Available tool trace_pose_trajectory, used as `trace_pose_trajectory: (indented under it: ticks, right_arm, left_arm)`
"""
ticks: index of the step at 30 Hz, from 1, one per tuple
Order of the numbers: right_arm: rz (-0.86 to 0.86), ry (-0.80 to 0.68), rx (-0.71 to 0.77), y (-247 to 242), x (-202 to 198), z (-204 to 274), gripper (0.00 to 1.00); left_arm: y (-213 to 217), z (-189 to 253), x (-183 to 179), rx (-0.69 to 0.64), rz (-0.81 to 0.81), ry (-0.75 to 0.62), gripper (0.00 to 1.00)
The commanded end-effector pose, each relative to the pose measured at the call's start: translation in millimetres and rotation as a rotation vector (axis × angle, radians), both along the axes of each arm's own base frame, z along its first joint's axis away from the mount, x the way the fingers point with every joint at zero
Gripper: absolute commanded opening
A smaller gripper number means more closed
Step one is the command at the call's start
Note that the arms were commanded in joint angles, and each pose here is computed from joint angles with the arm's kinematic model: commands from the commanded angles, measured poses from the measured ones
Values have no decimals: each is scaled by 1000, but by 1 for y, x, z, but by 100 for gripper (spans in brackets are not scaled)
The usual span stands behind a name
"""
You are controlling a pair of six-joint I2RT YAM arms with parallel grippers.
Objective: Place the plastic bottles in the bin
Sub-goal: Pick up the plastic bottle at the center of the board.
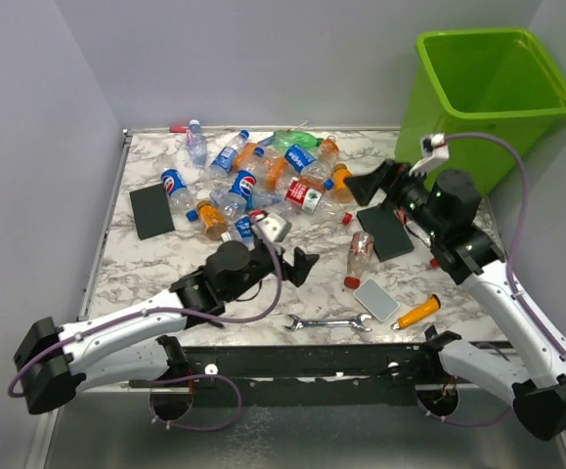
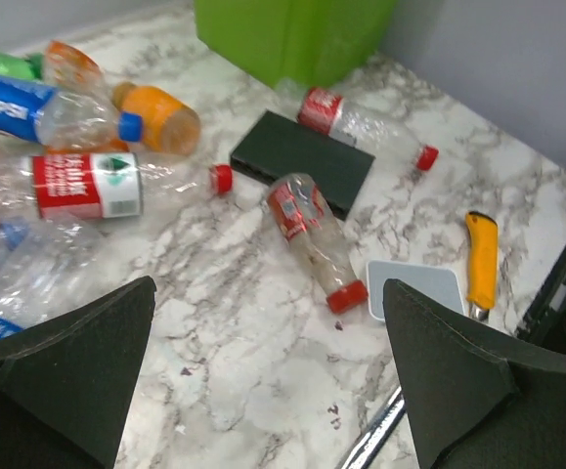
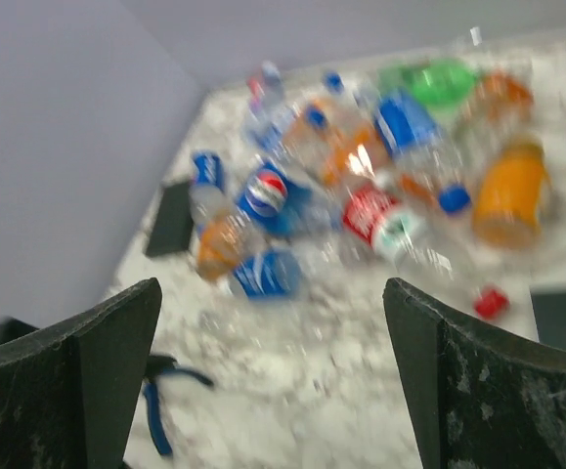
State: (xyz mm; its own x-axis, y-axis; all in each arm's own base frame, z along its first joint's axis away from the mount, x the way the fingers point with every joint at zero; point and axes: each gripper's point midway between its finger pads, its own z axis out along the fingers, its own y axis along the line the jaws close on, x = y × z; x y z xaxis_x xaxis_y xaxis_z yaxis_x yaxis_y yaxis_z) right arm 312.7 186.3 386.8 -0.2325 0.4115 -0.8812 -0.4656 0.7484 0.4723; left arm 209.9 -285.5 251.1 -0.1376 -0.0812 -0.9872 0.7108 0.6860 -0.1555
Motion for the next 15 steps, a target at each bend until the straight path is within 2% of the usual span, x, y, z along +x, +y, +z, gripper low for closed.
trace_pose_trajectory:
  ticks: [1, 5, 10, 15]
  right_arm:
    - [-65, 202, -22, -17, -20, -87, 100]
    - [-264, 311, 7, -56, -34, -134, 100]
    - [-429, 349, 51, -91, -53, -150, 100]
    - [-497, 355, 52, -111, -70, -150, 100]
  left_arm:
    - [-50, -26, -13, 103, -174, 172, 99]
    - [-81, -62, -9, 190, -195, 287, 99]
    - [-114, -100, 1, 268, -192, 330, 99]
    - [-139, -128, 26, 335, -135, 345, 98]
